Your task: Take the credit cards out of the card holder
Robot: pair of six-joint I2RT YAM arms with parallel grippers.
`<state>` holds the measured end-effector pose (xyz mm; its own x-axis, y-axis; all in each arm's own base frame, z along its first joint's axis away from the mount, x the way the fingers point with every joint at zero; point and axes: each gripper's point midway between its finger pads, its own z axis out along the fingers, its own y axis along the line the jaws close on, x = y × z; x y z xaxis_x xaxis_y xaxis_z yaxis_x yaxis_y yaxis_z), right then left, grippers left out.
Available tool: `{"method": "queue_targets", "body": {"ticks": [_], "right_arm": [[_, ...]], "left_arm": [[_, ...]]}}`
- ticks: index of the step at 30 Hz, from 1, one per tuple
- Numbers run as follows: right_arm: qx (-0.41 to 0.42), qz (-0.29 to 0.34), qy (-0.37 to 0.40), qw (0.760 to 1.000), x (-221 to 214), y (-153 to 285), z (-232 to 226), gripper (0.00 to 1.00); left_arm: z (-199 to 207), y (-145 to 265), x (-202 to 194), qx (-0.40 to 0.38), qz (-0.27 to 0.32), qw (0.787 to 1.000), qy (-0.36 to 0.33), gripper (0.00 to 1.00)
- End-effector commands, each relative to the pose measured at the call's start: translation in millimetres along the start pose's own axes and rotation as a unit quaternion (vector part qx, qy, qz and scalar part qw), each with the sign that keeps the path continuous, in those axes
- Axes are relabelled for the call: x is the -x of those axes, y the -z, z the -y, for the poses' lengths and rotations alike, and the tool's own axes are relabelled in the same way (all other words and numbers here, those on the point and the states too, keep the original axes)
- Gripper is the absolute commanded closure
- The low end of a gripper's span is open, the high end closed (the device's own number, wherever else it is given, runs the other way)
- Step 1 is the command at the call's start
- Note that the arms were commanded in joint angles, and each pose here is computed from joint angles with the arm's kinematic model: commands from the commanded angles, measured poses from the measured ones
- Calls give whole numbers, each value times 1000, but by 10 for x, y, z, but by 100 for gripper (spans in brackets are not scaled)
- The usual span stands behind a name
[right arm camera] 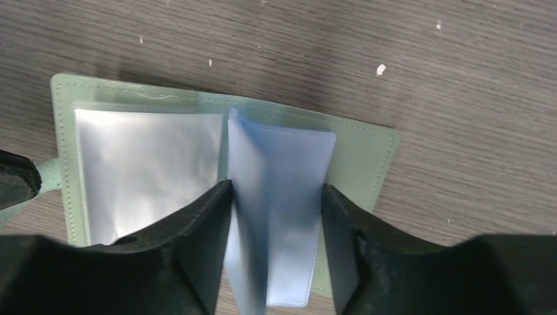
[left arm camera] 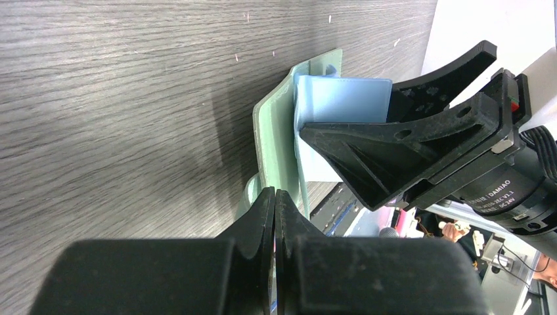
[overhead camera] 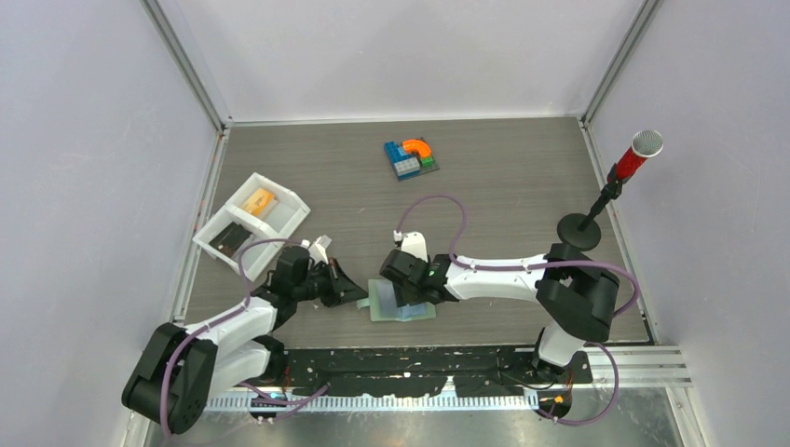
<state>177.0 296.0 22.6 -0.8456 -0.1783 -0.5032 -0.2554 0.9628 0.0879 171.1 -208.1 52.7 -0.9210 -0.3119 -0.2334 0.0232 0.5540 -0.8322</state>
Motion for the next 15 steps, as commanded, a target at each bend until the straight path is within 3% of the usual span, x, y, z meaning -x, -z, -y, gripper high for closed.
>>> {"method": "queue_targets", "body": {"ticks": [1, 10, 15], "right_arm": [[-9, 14, 8, 1000, 61, -6, -10, 51], [4, 17, 14, 1000, 93, 3, -68, 60], [1, 32, 26, 999, 216, 32, -54, 56]], "left_arm": [[12, 16, 22, 2, 8, 1000, -13, 100], [-12, 27, 32, 13, 11, 1000, -14, 100], [12, 50, 43, 17, 10, 1000, -19, 100]]}}
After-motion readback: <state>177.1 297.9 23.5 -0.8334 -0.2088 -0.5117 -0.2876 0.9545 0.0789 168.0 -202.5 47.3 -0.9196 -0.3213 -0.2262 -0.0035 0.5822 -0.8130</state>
